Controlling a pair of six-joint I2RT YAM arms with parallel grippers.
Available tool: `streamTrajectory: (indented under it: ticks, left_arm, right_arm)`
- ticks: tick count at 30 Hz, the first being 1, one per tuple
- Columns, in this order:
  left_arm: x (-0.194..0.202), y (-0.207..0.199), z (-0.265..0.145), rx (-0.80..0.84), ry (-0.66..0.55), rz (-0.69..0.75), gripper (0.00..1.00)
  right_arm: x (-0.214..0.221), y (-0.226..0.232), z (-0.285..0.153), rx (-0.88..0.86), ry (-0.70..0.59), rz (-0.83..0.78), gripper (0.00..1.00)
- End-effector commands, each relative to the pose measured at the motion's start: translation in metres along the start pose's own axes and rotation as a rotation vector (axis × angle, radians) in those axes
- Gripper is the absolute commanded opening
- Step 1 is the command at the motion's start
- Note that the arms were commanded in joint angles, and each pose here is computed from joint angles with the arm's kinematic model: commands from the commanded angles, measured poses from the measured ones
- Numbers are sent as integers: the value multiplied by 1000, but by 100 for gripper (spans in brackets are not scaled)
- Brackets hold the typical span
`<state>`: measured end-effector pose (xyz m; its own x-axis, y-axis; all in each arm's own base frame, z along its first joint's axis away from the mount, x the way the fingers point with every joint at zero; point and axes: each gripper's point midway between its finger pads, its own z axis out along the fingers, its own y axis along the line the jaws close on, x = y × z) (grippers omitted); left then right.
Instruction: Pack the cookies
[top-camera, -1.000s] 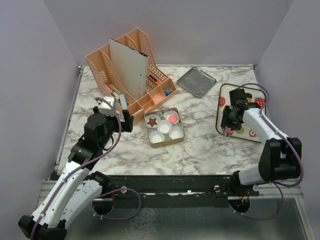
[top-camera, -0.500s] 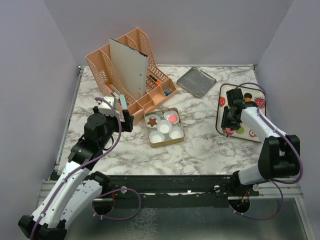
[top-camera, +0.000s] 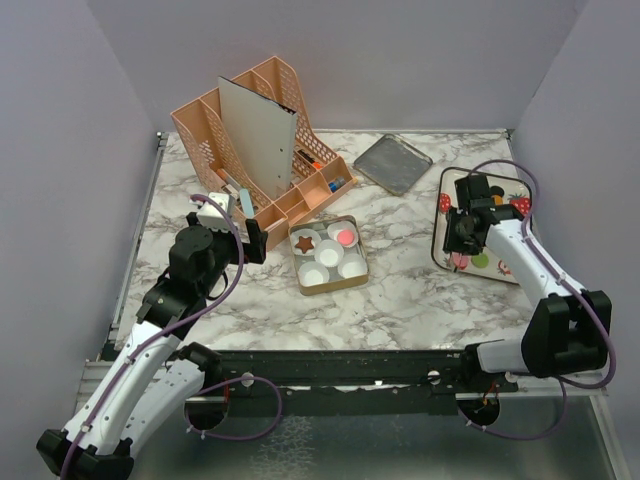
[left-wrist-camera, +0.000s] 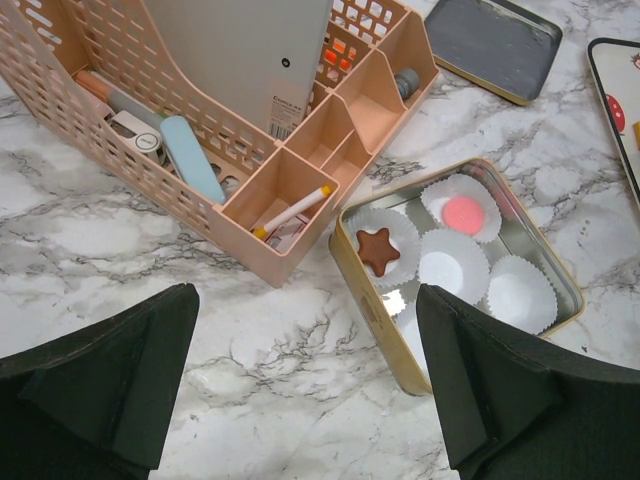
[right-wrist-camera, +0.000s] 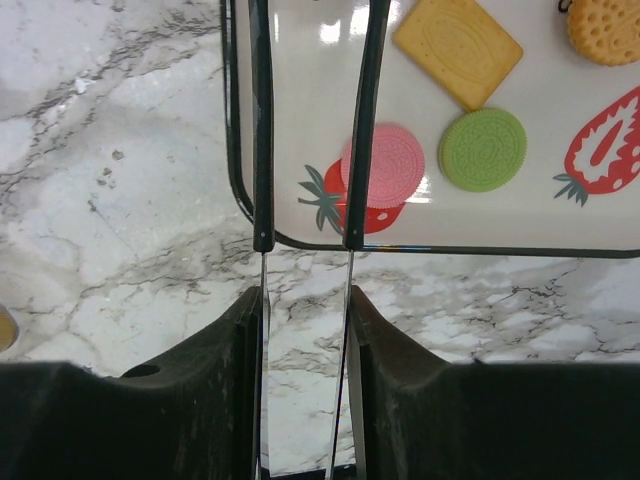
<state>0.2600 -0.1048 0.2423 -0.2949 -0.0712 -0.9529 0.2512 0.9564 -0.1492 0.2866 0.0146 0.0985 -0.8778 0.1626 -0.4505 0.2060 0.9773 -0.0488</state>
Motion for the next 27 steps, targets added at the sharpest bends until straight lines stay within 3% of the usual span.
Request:
streamTrajectory:
  ticks: [1, 12, 27]
  left_arm:
    - [1, -2, 2, 17, -3, 11, 99]
    - [2, 3, 3, -6, 1, 12, 99]
    - [4, 9, 5, -35, 7, 13, 99]
  right_arm:
    - [-13, 19, -27, -92, -75, -59, 27]
    - [0, 90, -64, -288, -151, -303, 24]
    - [46, 195, -99, -535, -146, -600, 24]
